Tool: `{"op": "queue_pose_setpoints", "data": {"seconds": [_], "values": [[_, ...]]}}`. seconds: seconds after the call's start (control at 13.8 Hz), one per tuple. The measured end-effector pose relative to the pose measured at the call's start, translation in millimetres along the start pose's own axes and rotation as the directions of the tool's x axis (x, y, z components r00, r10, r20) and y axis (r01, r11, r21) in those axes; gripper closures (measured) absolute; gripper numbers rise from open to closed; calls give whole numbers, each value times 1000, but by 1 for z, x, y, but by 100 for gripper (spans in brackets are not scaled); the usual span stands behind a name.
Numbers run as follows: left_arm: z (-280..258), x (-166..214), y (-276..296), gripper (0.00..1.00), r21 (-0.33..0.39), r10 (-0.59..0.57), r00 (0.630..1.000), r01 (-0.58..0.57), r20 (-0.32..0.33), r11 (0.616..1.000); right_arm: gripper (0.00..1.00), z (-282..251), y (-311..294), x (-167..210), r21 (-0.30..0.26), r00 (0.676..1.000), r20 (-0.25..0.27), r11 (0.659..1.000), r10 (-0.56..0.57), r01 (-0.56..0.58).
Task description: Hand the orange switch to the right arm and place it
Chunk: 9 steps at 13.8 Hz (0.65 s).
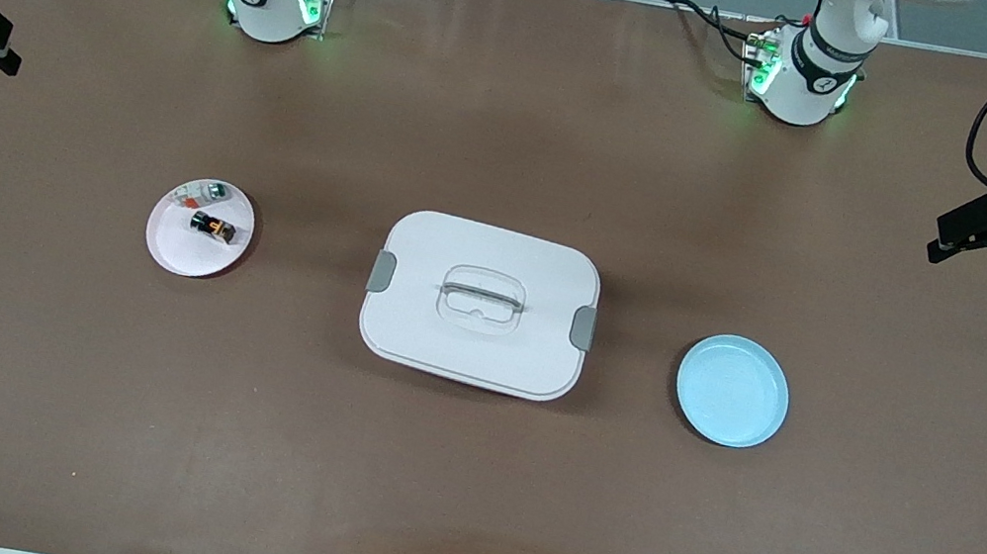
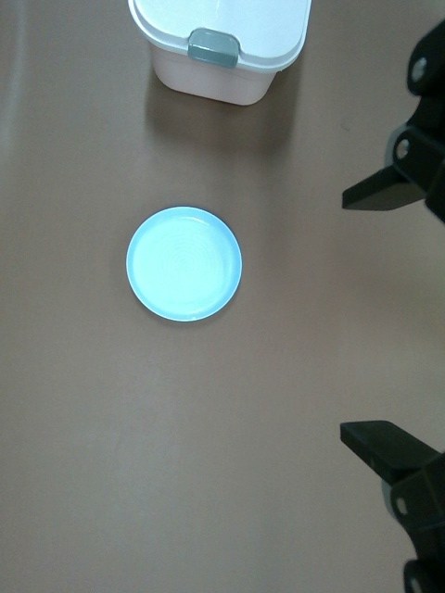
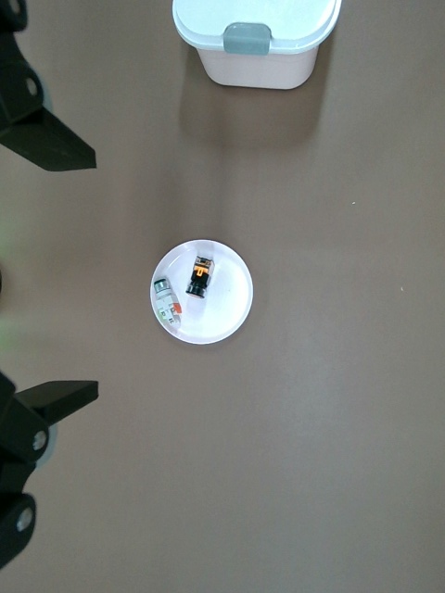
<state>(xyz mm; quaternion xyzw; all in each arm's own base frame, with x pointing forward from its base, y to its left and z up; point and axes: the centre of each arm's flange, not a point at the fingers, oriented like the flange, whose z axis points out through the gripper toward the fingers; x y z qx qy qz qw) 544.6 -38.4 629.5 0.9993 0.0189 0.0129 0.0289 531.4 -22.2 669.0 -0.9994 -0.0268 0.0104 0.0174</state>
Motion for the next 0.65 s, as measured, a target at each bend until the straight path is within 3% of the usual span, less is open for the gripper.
{"op": "queue_pose_setpoints", "data": {"seconds": [0.65], "values": [[5,2,0,0,1,0,1000,0,11,1000,0,-1,4,0,0,1000,-7,1000,7,-7]]}}
